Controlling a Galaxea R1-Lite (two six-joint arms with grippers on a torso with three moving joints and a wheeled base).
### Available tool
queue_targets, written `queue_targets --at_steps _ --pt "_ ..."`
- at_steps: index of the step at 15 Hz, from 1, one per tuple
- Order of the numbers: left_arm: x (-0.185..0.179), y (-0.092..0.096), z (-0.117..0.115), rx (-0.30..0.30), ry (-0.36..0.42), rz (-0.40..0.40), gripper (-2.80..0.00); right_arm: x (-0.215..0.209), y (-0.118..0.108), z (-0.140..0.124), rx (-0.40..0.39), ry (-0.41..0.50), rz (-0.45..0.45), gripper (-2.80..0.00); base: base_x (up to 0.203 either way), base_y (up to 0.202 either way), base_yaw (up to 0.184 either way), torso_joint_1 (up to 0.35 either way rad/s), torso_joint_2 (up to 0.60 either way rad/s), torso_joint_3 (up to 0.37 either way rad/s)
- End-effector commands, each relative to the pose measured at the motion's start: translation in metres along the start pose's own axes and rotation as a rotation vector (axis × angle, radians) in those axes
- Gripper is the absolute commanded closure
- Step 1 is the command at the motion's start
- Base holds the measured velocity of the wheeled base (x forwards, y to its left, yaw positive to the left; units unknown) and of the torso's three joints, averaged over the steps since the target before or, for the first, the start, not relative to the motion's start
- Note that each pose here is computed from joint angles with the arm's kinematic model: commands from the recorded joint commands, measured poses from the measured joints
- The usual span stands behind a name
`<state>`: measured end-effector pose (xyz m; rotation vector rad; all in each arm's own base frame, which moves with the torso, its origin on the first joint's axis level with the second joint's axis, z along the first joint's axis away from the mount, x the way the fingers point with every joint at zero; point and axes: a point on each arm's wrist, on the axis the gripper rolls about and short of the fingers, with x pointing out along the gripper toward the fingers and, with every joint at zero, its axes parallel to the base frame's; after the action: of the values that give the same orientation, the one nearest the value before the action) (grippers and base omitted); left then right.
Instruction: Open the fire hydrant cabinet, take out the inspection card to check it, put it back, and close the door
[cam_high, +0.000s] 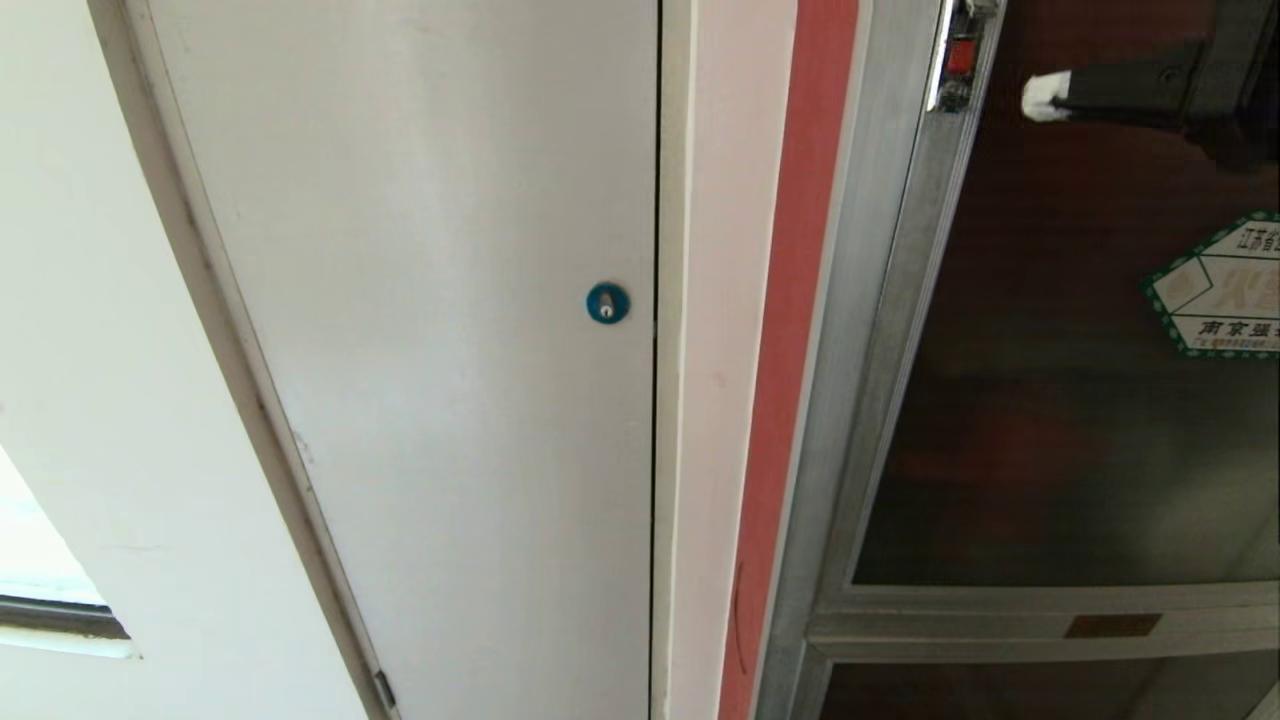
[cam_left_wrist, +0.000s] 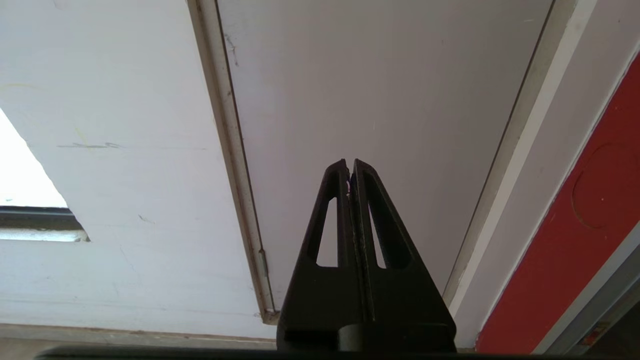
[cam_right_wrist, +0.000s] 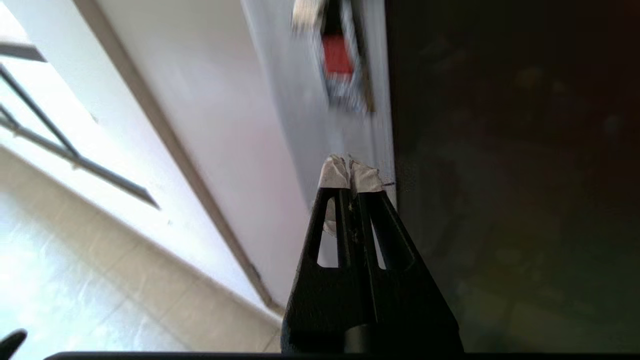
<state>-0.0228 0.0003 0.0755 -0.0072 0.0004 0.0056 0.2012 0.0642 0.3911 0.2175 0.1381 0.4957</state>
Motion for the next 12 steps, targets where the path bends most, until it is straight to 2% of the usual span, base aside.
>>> queue_targets --at_steps 1,5,12 --pt "0.000 0.000 0.000 0.000 0.000 0.001 0.00 0.003 -0.002 -0.014 0.009 0.025 0.007 0.00 0.000 0.000 0.000 0.000 0.00 0.000" --pt "0.000 0.000 0.000 0.000 0.000 0.001 0.00 0.023 -0.008 -0.025 0.018 0.040 0.008 0.00 0.000 0.000 0.000 0.000 0.00 0.000" --pt "0.000 0.000 0.000 0.000 0.001 0.001 0.00 0.053 -0.016 -0.030 0.016 0.011 0.002 0.00 0.000 0.000 0.000 0.000 0.00 0.000"
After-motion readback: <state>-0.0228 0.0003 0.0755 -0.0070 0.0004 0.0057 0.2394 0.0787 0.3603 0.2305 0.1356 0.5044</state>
